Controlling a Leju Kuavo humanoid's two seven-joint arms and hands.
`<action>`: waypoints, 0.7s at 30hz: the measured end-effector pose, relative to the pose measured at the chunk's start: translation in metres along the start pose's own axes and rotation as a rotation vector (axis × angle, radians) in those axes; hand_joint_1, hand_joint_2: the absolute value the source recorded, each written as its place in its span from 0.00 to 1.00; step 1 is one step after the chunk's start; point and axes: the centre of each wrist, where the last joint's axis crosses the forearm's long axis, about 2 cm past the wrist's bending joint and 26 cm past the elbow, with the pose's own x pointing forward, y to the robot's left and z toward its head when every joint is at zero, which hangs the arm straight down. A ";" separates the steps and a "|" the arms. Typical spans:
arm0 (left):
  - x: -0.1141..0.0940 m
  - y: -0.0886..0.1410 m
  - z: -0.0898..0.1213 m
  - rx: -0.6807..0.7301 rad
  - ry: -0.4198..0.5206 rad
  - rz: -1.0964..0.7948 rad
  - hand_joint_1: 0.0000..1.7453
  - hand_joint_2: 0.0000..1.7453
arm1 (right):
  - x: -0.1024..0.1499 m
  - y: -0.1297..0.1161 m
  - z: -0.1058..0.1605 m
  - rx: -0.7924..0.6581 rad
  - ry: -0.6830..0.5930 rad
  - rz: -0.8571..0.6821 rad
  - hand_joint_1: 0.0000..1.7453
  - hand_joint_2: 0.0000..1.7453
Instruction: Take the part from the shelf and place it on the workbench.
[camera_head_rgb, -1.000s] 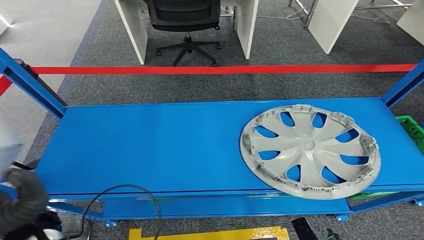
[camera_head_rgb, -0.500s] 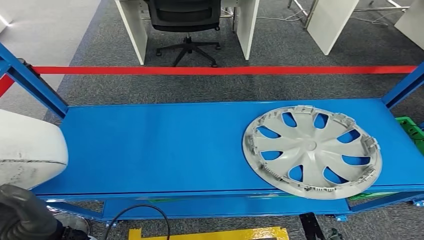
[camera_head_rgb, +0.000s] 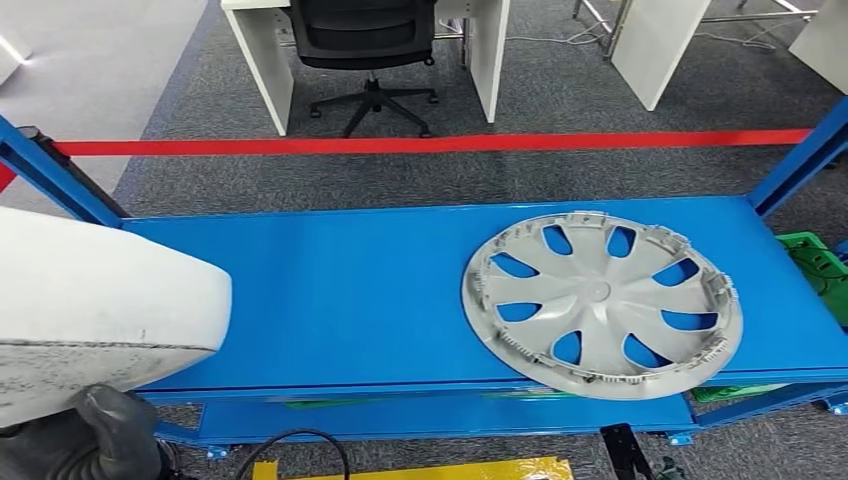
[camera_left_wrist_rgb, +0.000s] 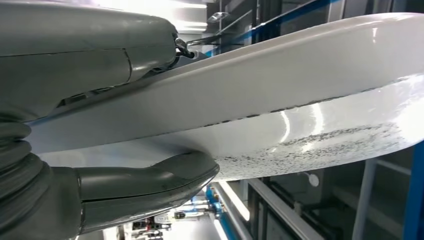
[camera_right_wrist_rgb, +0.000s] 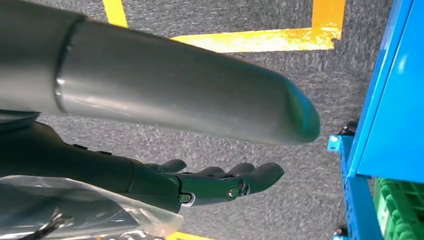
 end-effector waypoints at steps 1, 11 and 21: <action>0.000 0.000 0.001 -0.007 -0.001 0.006 1.00 1.00 | 0.000 0.000 0.000 0.006 -0.007 0.007 0.00 0.00; -0.002 -0.004 0.007 -0.066 -0.008 0.042 1.00 1.00 | 0.005 -0.001 -0.002 0.003 -0.077 0.109 0.00 0.00; -0.003 -0.012 0.006 -0.103 -0.009 0.089 1.00 1.00 | 0.010 -0.002 -0.004 -0.011 -0.066 0.065 0.00 0.00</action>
